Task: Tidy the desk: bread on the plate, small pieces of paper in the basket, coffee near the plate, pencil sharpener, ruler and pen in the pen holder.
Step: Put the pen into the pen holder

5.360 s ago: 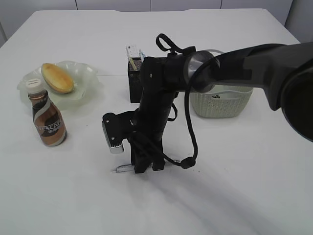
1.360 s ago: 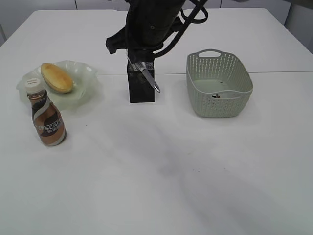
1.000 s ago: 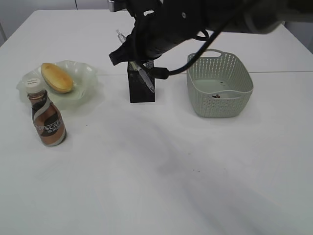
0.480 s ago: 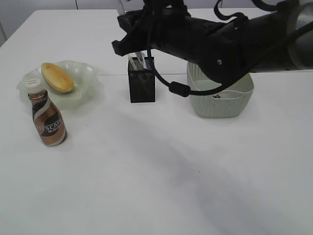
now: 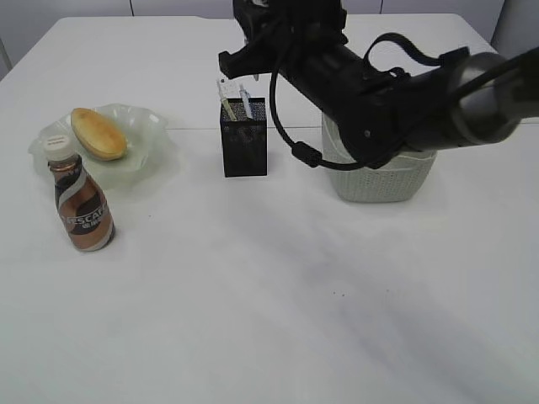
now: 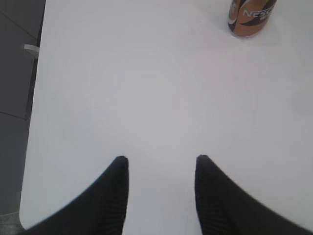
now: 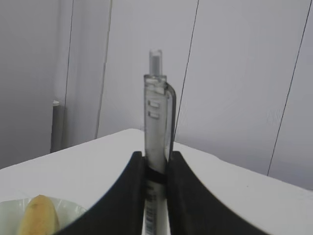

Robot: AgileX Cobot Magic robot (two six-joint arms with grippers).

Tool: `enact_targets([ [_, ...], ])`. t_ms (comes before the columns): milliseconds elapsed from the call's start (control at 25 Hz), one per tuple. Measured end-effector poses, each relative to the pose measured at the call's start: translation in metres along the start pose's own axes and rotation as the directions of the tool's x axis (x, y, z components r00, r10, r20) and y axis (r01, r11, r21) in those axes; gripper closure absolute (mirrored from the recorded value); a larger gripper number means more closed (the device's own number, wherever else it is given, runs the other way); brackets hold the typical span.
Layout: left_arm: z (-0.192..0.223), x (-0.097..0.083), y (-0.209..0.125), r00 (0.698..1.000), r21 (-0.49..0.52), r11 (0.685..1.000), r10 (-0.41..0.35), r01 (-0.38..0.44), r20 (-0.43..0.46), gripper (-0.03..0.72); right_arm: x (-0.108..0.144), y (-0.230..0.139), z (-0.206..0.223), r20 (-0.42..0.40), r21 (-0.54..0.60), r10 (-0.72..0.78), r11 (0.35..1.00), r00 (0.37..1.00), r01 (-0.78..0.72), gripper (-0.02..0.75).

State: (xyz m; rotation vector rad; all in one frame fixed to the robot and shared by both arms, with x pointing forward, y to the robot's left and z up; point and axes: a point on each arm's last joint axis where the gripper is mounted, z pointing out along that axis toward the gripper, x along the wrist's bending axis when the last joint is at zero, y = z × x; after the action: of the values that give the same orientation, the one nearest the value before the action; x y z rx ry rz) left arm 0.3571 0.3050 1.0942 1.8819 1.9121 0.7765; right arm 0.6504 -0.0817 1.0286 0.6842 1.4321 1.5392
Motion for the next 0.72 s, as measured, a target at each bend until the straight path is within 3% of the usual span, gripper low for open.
enact_targets([
  [400,0.000,0.000,0.000,1.000,-0.004,1.000,0.000,0.000,0.001,0.365,-0.002,-0.024,0.030,0.073,-0.039,-0.005,0.999,0.997,0.008,0.660],
  [720,0.000,0.000,0.001,1.000,-0.009,1.000,0.000,0.000,0.002,0.370,0.000,-0.055,0.047,0.100,0.002,0.028,1.000,0.995,-0.029,0.660],
])
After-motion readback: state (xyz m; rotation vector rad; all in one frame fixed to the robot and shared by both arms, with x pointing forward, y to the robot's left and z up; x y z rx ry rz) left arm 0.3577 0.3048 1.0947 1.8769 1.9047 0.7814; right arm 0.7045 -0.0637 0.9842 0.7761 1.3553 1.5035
